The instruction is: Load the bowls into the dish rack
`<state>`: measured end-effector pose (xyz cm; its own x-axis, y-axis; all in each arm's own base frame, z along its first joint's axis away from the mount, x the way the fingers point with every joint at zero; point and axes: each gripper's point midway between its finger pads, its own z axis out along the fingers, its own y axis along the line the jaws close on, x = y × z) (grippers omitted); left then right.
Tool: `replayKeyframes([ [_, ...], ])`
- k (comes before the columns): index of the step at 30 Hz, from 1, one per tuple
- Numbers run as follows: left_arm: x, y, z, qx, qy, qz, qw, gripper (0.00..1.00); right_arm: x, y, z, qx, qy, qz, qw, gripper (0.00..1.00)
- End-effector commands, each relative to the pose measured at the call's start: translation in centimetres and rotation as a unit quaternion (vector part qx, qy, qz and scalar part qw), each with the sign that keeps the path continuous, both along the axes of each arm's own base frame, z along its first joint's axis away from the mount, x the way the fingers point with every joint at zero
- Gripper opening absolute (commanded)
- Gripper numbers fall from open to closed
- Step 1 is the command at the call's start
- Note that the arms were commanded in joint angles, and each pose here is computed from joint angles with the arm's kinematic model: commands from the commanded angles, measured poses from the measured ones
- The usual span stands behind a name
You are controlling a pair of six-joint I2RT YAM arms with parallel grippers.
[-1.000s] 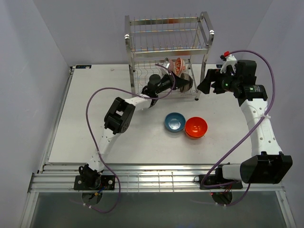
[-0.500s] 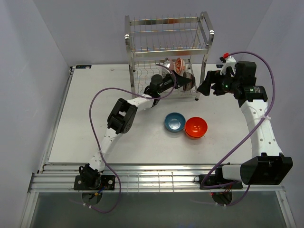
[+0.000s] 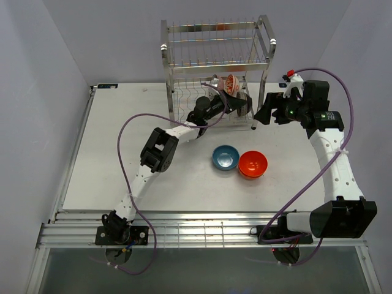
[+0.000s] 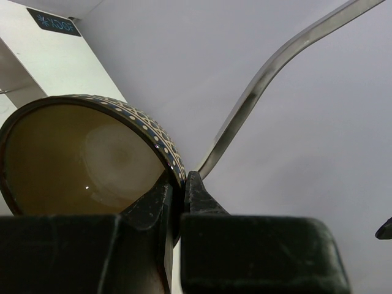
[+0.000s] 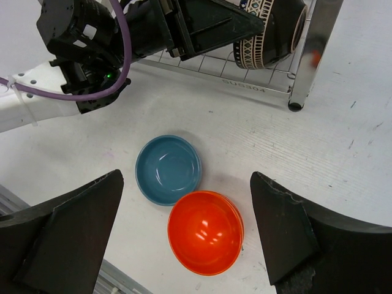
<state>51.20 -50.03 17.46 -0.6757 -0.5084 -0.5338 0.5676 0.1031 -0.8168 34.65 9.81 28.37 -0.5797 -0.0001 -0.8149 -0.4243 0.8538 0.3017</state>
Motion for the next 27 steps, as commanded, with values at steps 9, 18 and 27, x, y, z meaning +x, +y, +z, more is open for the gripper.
replayKeyframes([
  [9,-0.4,-0.6,6.4,-0.067,-0.022,-0.004,0.998,0.00,-0.3,0.3,0.1,0.006,-0.007,0.015,1.000,0.90],
  [18,-0.1,-1.0,5.1,-0.068,0.003,-0.005,0.998,0.00,-0.1,0.3,-0.1,0.005,-0.002,0.014,1.000,0.90],
  [27,0.5,-1.3,3.9,-0.062,0.012,0.008,0.998,0.00,-0.2,0.3,-0.1,0.005,0.000,0.014,1.000,0.90],
])
